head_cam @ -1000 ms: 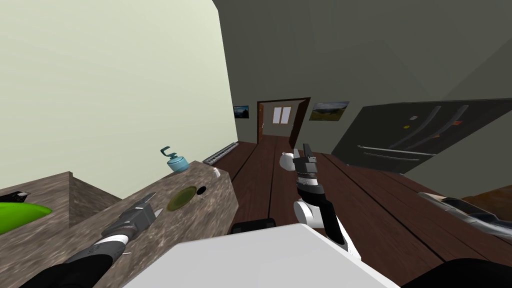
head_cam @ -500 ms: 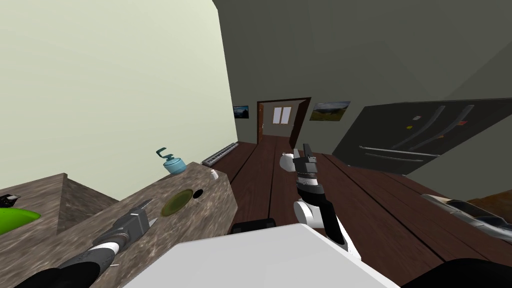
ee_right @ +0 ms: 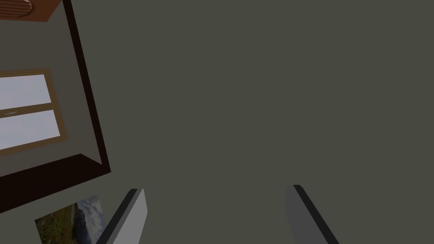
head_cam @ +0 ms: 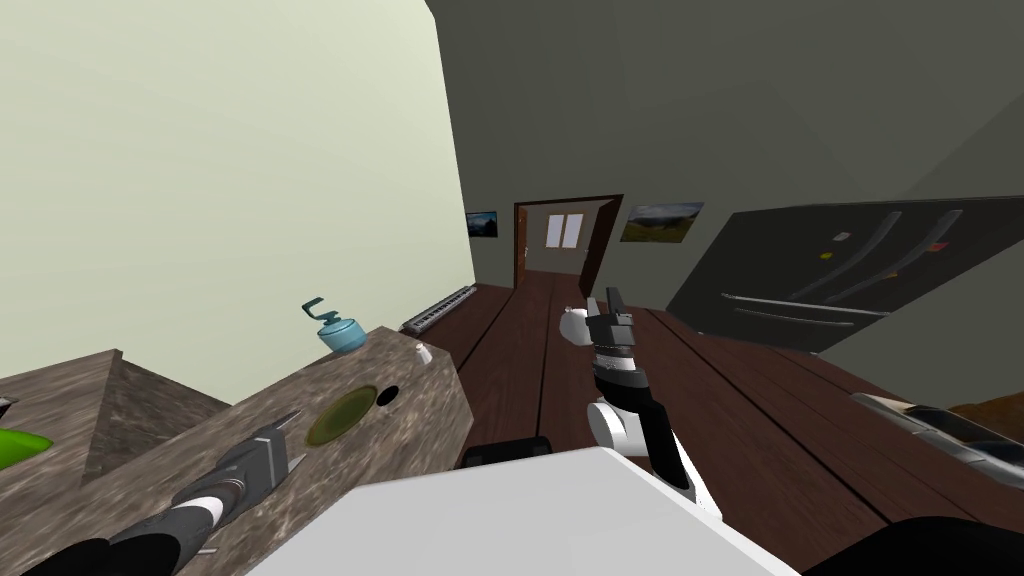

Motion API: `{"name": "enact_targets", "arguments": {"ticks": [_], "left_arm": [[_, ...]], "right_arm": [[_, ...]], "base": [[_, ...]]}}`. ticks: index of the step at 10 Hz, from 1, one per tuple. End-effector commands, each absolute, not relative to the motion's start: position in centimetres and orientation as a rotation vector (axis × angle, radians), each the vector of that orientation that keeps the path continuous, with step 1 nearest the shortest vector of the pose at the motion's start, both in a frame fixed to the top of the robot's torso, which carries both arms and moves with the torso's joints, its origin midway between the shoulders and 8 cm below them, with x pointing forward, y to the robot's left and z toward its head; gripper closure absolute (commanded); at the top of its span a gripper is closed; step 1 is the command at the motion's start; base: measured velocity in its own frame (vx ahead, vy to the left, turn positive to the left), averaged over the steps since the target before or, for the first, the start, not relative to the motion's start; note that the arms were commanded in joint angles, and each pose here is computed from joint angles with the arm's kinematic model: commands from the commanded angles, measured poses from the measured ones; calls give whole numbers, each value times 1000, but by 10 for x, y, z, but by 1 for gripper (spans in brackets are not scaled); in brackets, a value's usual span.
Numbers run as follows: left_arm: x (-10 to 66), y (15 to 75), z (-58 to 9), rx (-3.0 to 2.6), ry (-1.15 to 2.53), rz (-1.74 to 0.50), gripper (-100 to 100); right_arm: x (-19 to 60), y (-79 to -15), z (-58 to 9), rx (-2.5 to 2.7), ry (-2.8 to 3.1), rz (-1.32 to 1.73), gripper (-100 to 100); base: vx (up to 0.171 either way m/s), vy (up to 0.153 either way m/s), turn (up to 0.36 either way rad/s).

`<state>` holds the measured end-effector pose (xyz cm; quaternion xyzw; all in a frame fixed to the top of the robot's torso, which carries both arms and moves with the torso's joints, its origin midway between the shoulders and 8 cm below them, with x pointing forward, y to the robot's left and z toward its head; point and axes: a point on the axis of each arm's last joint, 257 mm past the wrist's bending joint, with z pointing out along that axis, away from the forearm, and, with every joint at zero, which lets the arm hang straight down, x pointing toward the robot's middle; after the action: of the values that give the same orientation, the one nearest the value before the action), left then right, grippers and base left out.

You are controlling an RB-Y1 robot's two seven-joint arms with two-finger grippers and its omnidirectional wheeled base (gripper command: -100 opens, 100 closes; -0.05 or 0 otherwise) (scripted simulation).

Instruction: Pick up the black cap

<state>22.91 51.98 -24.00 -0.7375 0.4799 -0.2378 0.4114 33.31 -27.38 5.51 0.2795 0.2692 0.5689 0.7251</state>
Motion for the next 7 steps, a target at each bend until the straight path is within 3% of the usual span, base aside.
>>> {"name": "enact_targets", "arguments": {"ticks": [1,7], "left_arm": [[221,521,-247,-1906,1224,-576,-100],[196,518,-271,-2049,1279,-490,-100]], "right_arm": [[333,-274,55,617,594,1255,0],[333,-274,55,617,594,1255,0]], "base": [[90,-34,12],[62,-20,8]]}}
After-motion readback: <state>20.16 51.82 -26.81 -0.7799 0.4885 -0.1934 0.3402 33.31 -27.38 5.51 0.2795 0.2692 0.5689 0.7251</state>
